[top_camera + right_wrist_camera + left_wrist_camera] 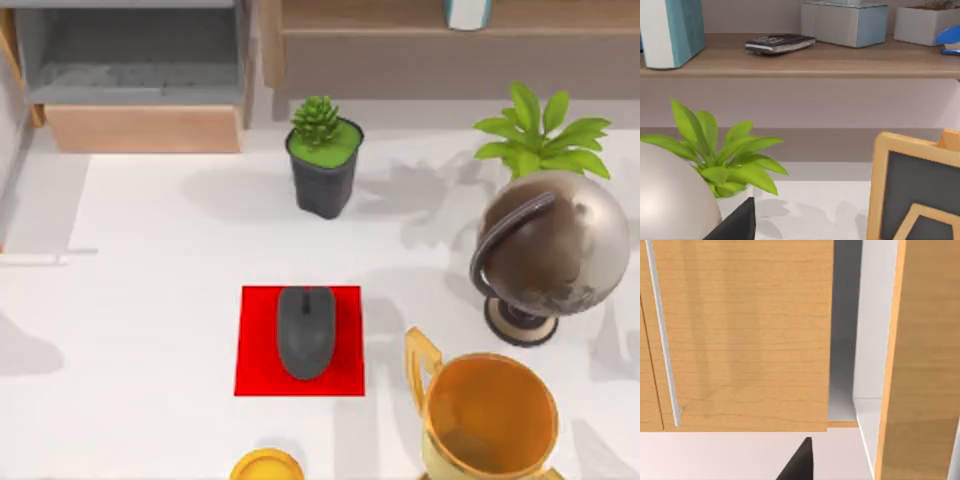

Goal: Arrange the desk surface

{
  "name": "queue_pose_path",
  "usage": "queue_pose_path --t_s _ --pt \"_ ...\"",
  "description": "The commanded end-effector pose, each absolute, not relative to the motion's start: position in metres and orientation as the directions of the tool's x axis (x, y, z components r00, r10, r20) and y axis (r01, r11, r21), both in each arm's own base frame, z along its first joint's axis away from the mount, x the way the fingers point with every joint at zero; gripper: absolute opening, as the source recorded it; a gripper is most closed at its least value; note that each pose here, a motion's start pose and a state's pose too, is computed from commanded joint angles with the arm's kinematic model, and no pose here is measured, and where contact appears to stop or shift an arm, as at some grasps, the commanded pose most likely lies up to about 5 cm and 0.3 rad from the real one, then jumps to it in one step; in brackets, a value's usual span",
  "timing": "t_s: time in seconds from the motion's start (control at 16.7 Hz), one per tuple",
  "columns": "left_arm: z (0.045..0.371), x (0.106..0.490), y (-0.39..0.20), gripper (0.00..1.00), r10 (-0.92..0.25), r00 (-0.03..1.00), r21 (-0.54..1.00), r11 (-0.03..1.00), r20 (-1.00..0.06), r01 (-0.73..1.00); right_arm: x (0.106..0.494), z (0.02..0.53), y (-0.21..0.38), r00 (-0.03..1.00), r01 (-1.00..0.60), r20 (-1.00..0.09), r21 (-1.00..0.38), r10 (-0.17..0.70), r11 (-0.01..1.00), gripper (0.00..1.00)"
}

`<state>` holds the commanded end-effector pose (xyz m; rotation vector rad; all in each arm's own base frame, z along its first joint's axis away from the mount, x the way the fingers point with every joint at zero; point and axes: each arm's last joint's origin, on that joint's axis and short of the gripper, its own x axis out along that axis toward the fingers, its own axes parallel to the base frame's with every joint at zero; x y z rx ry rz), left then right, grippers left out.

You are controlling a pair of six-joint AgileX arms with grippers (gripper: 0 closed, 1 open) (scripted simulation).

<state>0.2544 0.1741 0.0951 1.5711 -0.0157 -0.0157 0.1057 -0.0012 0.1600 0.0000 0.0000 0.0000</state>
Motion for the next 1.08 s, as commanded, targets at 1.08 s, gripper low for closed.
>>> queue_pose_path --t_s 1.08 --pt "0.087 0.266 0.173 0.0 -0.016 0.999 0.999 0.028 -0.033 0.034 0.106 0.16 -0.001 1.0 0.0 0.0 0.0 0.0 1.0 1.0"
